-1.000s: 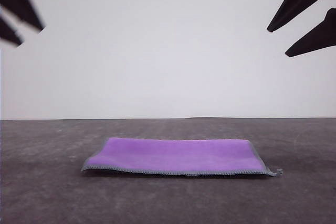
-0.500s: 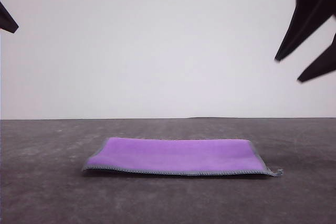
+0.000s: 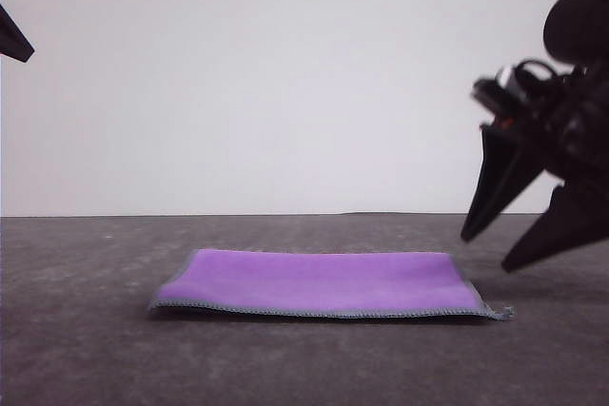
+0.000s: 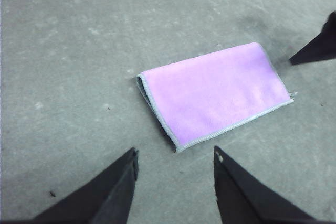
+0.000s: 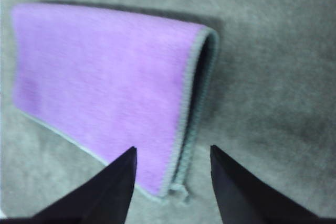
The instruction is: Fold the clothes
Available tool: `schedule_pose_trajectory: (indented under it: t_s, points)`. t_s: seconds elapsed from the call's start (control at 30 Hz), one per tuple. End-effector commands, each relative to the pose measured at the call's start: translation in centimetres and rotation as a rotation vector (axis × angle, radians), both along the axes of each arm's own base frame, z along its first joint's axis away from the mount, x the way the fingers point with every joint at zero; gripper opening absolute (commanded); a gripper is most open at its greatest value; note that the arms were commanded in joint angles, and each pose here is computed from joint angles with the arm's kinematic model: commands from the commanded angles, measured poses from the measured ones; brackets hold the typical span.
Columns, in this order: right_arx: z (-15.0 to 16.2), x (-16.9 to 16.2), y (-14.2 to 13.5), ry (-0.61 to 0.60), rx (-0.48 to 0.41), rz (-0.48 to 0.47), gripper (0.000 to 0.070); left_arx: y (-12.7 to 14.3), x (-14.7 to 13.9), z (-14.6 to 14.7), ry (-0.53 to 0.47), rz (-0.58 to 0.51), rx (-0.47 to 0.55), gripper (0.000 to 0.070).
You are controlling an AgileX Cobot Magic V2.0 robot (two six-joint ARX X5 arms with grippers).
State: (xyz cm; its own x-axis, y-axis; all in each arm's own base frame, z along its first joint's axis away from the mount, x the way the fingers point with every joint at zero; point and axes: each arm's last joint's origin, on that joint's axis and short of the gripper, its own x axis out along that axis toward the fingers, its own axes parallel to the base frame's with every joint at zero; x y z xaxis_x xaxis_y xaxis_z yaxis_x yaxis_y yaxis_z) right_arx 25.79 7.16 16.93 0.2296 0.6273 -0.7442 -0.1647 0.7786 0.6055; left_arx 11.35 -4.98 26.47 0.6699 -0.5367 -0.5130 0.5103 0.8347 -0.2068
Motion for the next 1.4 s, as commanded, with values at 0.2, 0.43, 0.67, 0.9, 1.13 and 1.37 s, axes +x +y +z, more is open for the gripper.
schedule_pose_trajectory:
  t_s: [0.2,0.43,0.67,0.9,1.13,1.37]
  points:
    - [-2.3,0.6,0.4,0.068,0.025,0.063,0.0282,-0.1,0.1,0.3,-0.016,-0.003,-0.005,0.0271]
    - [-3.4,0.4,1.7,0.123,0.074,0.124,0.0282,-0.1,0.1,0.3,-0.015,-0.003,-0.004,0.0271]
    - [-4.0,0.6,3.4,0.093,0.046,0.15,0.0155,-0.1,0.1,0.3,-0.014,-0.003,-0.004,0.0271]
    - [-3.9,0.9,2.7,0.081,0.008,0.103,0.0,-0.1,0.1,0.3,-0.013,-0.003,-0.004,0.0271]
    - [-2.1,0.9,2.6,0.043,0.068,0.119,0.0,-0.1,0.1,0.3,-0.013,-0.003,-0.004,0.0272]
    - [0.0,1.2,5.2,-0.025,0.128,0.214,0.0,-0.1,0.1,0.3,-0.012,-0.003,-0.003,0.0272]
